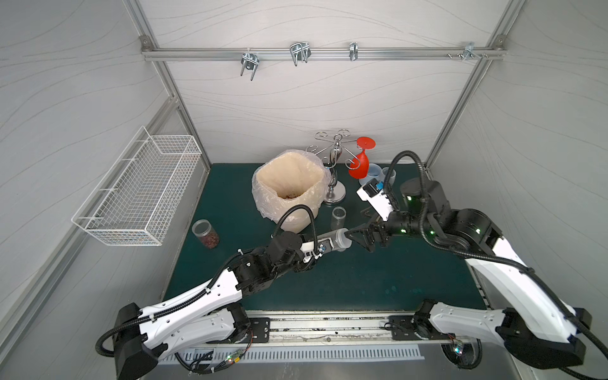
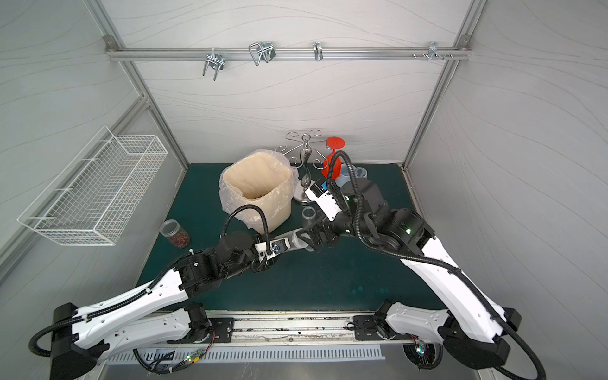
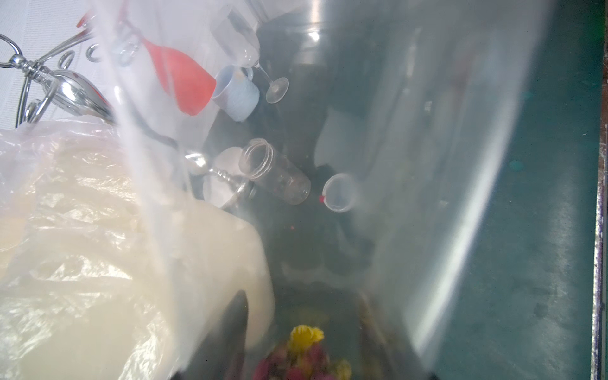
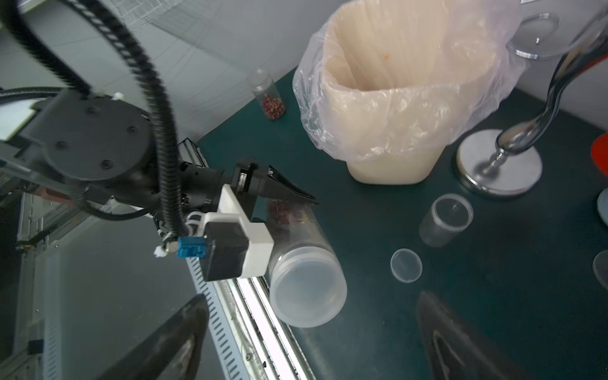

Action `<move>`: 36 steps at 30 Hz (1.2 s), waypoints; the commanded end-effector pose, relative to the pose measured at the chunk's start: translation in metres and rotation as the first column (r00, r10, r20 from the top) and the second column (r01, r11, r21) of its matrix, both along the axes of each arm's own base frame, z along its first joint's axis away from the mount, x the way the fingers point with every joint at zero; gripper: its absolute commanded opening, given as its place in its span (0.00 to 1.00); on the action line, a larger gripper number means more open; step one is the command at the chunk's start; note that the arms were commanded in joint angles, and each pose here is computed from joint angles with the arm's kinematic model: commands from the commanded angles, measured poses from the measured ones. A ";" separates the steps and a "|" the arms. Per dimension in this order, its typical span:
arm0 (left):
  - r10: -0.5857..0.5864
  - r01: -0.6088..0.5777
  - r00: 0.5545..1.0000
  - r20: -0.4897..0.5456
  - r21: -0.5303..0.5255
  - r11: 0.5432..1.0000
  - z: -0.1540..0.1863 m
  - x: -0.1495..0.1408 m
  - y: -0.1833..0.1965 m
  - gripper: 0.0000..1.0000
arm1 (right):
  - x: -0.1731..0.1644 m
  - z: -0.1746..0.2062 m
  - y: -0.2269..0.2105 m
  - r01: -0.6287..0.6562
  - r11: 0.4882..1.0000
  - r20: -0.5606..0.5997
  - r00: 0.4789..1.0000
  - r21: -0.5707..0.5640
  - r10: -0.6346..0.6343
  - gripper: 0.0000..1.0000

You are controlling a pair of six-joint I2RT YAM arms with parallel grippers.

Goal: Empty the moldy dried flower tea in the jars
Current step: Unscrew the lid from the jar.

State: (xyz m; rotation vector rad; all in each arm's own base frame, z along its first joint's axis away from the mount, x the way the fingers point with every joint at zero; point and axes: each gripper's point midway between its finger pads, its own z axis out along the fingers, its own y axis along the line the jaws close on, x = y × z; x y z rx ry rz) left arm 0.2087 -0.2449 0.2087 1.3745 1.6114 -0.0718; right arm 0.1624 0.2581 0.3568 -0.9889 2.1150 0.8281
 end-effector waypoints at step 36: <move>0.003 0.000 0.999 0.042 -0.053 0.999 0.019 0.007 -0.008 0.00 | -0.013 -0.056 0.027 -0.125 0.989 -0.262 0.960 -0.082 0.100 0.40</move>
